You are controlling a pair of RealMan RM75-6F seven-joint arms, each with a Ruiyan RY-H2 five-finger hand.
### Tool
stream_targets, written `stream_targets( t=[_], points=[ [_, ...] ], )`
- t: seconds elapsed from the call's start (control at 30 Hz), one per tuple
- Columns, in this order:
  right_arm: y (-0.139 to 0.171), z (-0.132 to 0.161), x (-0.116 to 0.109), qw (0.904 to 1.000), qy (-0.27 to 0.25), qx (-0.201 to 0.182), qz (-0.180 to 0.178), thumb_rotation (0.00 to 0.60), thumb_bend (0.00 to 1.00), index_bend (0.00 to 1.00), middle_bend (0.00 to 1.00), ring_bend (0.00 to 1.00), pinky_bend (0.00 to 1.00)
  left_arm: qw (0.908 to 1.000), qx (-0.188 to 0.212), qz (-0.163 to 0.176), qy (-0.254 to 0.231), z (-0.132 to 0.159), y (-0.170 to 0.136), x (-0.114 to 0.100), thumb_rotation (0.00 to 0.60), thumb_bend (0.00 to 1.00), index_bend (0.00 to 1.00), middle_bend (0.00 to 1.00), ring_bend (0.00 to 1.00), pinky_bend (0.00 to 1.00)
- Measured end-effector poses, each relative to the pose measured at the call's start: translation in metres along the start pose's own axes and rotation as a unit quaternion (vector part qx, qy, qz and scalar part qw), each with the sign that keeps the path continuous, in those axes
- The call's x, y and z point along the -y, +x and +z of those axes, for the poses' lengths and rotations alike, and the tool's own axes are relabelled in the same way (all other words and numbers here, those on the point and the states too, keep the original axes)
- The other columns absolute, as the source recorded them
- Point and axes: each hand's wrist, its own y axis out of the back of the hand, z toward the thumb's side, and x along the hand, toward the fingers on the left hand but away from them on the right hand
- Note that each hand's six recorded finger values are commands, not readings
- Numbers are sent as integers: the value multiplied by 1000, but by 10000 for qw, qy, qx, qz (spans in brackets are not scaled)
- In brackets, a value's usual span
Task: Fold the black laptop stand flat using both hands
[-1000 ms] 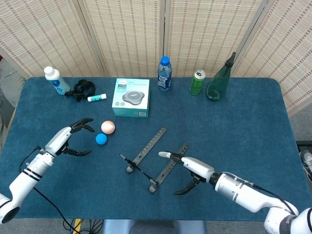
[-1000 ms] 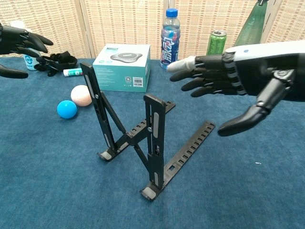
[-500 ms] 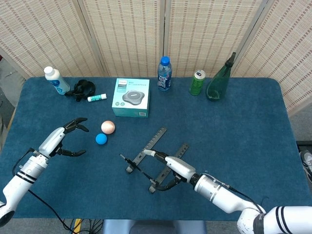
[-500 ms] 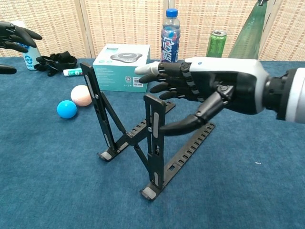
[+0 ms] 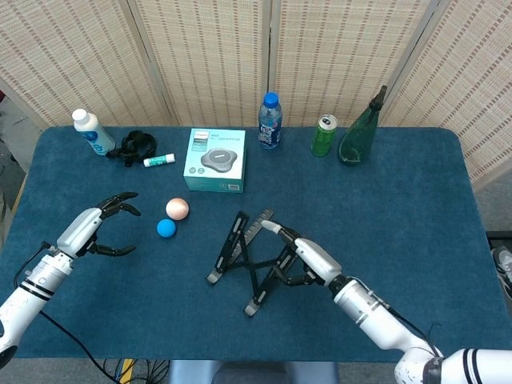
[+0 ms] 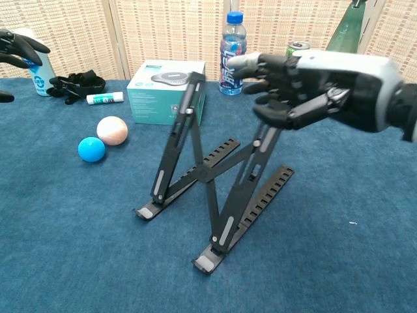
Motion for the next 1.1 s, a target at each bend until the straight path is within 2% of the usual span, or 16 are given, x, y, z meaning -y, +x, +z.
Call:
stream_targets(
  t=[0.2,0.33,0.43,0.53,0.6,0.77,0.97,1.1],
  points=[
    [31,0,-40,9971,228,-53,-726,600,402,0,9,0,0,9985,-62,-6,538,-4,3,-3,600,147,310,170,144,89],
    [44,0,-49,9937,820,-108,-755,600,322,0,9,0,0,9942,-62,-78,1068,-5,8,0,600,147,312,175,149,101],
    [49,-4,-57,9863,1506,-60,-672,600,223,0,9,0,0,9879,-2,-187,1541,-4,14,6,600,147,315,176,151,118],
    [51,-7,-65,9725,2259,-12,-567,600,140,0,9,0,0,9802,113,-340,1947,0,21,16,600,147,317,179,155,123],
    [50,-11,-69,9591,2792,33,-465,600,80,0,7,0,0,9761,205,-464,2111,4,26,25,600,147,319,185,160,129],
    [45,-28,-77,9213,3878,211,-198,600,19,0,0,0,0,9745,298,-759,2093,8,28,43,600,147,343,192,176,147],
    [32,-39,-88,8975,4396,283,-195,600,5,0,0,0,0,9643,331,-1197,2339,8,32,62,600,147,352,200,181,147],
    [22,-45,-88,8880,4586,274,-201,600,0,0,0,0,0,9544,480,-1296,2647,11,38,73,600,147,305,201,181,147]
  ],
)
